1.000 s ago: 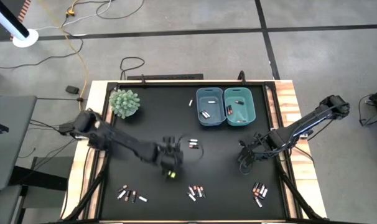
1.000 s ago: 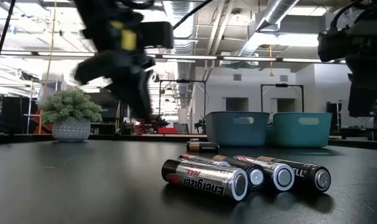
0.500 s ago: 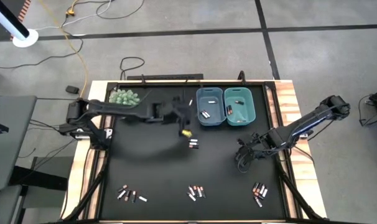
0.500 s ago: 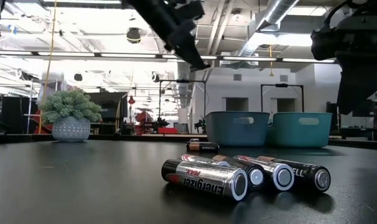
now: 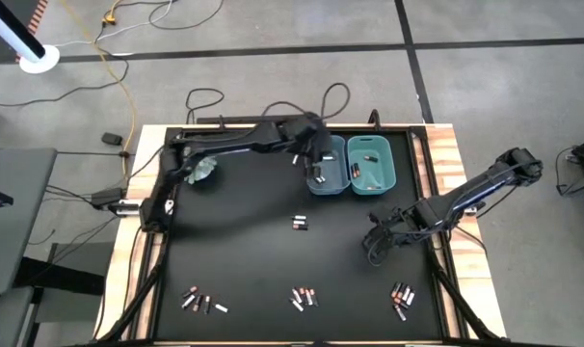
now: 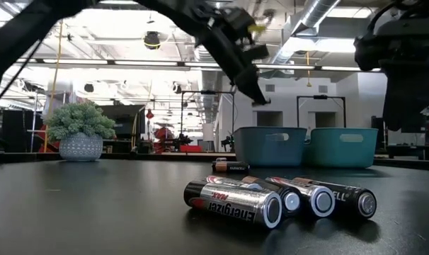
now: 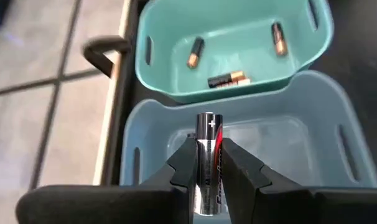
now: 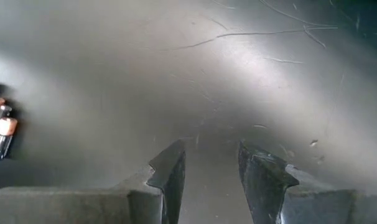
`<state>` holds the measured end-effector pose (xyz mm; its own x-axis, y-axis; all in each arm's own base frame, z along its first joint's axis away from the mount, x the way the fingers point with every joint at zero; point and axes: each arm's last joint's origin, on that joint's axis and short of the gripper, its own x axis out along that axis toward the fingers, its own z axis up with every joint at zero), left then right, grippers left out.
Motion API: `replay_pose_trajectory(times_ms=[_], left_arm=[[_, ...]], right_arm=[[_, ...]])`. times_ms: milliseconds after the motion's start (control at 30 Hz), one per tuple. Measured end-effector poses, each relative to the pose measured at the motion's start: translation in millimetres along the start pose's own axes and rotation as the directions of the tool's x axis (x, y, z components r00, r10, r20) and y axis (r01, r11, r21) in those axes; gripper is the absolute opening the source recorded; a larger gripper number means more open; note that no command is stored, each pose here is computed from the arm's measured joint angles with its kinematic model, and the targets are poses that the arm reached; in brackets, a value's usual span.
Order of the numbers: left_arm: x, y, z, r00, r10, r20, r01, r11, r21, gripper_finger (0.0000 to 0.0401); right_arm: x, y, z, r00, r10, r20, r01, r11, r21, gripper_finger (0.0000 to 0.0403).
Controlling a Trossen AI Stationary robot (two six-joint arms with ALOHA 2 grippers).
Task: Sort batteries
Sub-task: Put the silver battery into the blue bin
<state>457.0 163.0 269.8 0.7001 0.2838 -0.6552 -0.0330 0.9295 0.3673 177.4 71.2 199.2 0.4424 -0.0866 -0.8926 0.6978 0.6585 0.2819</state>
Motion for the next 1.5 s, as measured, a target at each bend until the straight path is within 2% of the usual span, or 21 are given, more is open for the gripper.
replay_pose_trajectory(times_ms=[200, 333, 400, 500, 867, 933, 1033, 1133, 1233, 1367, 1433, 1500], left_arm=[[43.5, -3.6, -10.7, 0.990, -0.096, -0.105, 0.100, 0.994, 0.038, 0.0048], [60.6, -9.0, -18.9, 0.976, -0.140, -0.165, 0.141, 0.990, -0.004, 0.0048], [64.5, -10.4, -21.5, 0.973, -0.144, -0.179, 0.139, 0.989, -0.043, 0.0050], [65.1, -10.0, -20.7, 0.975, -0.138, -0.172, 0.133, 0.990, -0.038, 0.0064], [65.1, -7.9, -18.7, 0.981, -0.123, -0.152, 0.117, 0.992, -0.050, 0.0148], [65.4, -6.6, -17.8, 0.984, -0.095, -0.150, 0.090, 0.995, -0.043, 0.0160], [64.3, -2.4, -15.0, 0.985, 0.030, -0.172, -0.037, 0.999, -0.040, 0.0168], [58.4, 1.7, -11.1, 0.962, 0.159, -0.221, -0.156, 0.987, 0.031, 0.0168], [46.8, 7.6, 2.0, 0.948, 0.232, -0.217, -0.223, 0.973, 0.065, 0.0167], [24.9, 20.8, 22.1, 0.953, 0.251, -0.171, -0.260, 0.965, -0.034, 0.0167], [16.7, 33.1, 22.7, 0.954, 0.248, -0.169, -0.266, 0.960, -0.088, 0.0167], [10.5, 49.7, 13.3, 0.945, 0.257, -0.203, -0.291, 0.944, -0.158, 0.0167]], right_arm=[[0.9, -1.8, 3.1, 1.000, -0.012, 0.004, 0.011, 0.998, 0.068, 0.0163], [1.5, -2.6, 5.3, 1.000, -0.015, 0.008, 0.014, 0.996, 0.085, 0.0163], [1.5, -2.4, 5.4, 1.000, -0.013, 0.008, 0.012, 0.996, 0.092, 0.0163], [1.5, -2.7, 5.3, 1.000, -0.017, 0.007, 0.016, 0.994, 0.109, 0.0163], [1.4, -2.7, 5.2, 1.000, -0.016, 0.007, 0.015, 0.992, 0.127, 0.0163], [1.4, -2.7, 5.2, 1.000, -0.016, 0.007, 0.015, 0.992, 0.127, 0.0163], [1.4, -2.7, 5.2, 1.000, -0.016, 0.007, 0.015, 0.992, 0.127, 0.0163], [1.4, -2.7, 5.2, 1.000, -0.016, 0.007, 0.015, 0.992, 0.127, 0.0163], [1.4, -2.5, 5.3, 1.000, -0.014, 0.008, 0.013, 0.992, 0.127, 0.0163], [1.4, -2.3, 5.4, 1.000, -0.013, 0.008, 0.012, 0.992, 0.128, 0.0163], [1.4, -2.3, 5.4, 1.000, -0.012, 0.008, 0.011, 0.992, 0.127, 0.0163], [1.3, -2.3, 5.3, 1.000, -0.012, 0.008, 0.011, 0.992, 0.127, 0.0163]])
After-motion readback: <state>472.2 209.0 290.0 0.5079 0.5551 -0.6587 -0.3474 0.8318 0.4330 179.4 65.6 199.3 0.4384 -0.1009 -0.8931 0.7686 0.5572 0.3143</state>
